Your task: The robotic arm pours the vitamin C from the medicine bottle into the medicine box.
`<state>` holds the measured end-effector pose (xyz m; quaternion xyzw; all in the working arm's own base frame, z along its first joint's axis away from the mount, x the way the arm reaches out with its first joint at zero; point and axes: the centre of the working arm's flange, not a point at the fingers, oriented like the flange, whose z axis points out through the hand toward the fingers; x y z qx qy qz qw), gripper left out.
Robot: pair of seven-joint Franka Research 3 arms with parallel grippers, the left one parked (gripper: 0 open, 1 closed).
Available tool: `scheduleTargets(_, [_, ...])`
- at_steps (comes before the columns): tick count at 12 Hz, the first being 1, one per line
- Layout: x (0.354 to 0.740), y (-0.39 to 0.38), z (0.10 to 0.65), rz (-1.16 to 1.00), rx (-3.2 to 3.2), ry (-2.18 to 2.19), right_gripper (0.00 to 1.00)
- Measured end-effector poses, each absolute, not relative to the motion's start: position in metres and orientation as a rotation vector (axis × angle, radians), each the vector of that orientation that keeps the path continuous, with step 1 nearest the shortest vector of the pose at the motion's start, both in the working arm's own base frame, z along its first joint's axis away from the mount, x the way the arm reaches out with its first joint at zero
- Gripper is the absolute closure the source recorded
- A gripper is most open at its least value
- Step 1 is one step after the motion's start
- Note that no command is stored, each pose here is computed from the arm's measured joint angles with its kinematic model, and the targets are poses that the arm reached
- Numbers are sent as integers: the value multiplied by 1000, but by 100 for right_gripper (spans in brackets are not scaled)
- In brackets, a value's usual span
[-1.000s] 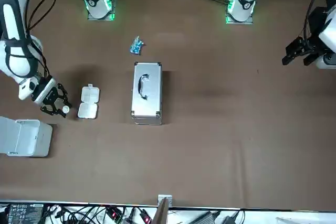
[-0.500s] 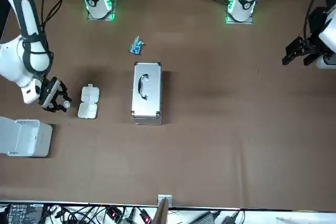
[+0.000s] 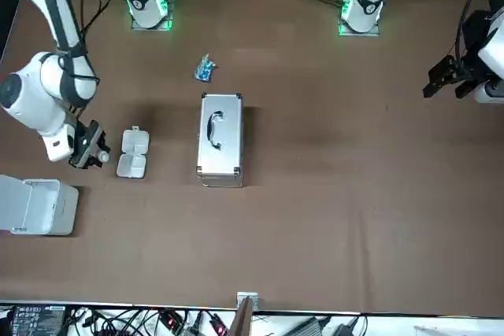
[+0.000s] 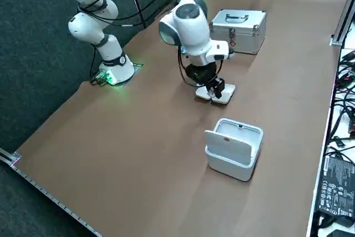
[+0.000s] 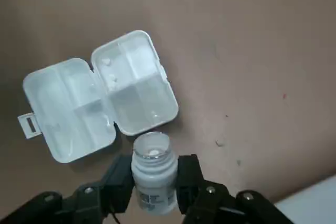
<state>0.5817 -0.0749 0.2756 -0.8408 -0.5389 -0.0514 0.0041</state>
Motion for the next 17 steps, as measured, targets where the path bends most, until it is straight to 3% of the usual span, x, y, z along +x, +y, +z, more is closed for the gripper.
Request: scheduleTargets(17, [577,17,259,317,-2704,-2146,54])
